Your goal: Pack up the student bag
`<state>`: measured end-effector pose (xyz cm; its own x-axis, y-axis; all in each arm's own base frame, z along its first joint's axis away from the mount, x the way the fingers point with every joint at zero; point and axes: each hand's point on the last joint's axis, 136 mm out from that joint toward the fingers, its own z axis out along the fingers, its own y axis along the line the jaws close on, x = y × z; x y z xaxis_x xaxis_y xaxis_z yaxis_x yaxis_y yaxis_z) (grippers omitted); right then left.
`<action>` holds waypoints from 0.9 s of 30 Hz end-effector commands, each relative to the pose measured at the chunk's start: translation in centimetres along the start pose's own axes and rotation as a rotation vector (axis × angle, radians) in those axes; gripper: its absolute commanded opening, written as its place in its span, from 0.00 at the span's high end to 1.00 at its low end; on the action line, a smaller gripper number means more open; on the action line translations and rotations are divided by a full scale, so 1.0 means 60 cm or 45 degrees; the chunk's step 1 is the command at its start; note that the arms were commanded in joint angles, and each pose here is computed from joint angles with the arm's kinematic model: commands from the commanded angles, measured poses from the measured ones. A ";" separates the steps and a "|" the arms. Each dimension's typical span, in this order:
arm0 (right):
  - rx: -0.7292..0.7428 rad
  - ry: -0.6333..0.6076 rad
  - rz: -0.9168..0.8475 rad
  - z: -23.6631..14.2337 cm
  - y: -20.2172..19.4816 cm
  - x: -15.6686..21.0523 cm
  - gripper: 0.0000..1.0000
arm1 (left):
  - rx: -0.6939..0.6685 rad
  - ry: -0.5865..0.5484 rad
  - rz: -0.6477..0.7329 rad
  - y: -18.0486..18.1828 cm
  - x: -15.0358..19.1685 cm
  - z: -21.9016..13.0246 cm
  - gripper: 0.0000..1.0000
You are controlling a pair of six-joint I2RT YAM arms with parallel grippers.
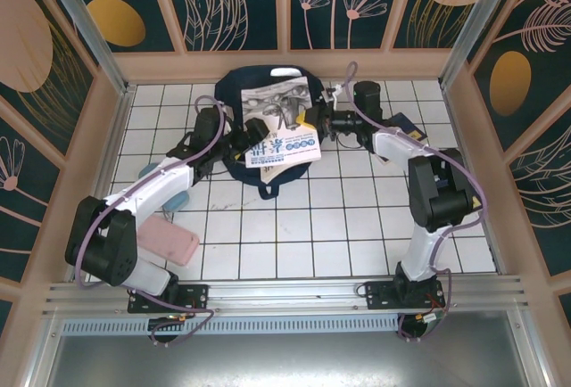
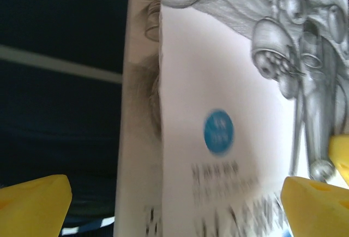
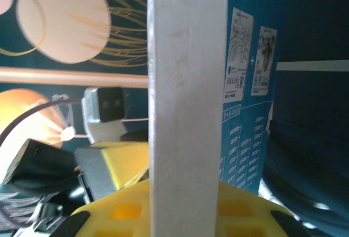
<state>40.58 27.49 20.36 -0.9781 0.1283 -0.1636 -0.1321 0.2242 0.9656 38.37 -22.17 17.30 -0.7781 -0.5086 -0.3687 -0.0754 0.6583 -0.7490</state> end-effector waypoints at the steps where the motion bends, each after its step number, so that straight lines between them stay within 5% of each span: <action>1: 0.136 -0.049 0.020 -0.035 -0.097 -0.023 0.95 | -0.062 0.028 -0.030 0.033 0.020 0.005 0.01; 3: 0.214 -0.061 0.040 -0.047 -0.135 -0.035 0.85 | -0.073 0.048 -0.036 0.042 0.027 0.013 0.01; 8: 0.329 -0.166 -0.004 -0.076 -0.145 -0.059 0.42 | -0.085 0.053 -0.038 0.046 0.025 0.026 0.02; 11: 0.426 -0.261 0.008 -0.095 -0.157 -0.056 0.30 | -0.078 0.049 -0.032 0.042 0.024 0.028 0.02; 18: 0.678 -0.491 0.058 -0.153 -0.204 -0.023 0.15 | -0.091 0.076 -0.004 0.044 0.039 0.038 0.02; 27: 0.559 -0.552 0.133 -0.143 -0.202 0.087 0.07 | -0.079 0.099 0.018 0.040 0.051 0.044 0.03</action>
<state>35.71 16.45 9.21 -0.8448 0.4871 -0.2213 0.1327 0.5914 0.7954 36.82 -23.10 12.54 -0.8295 -0.4657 -0.3081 -0.1307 0.6983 -0.7037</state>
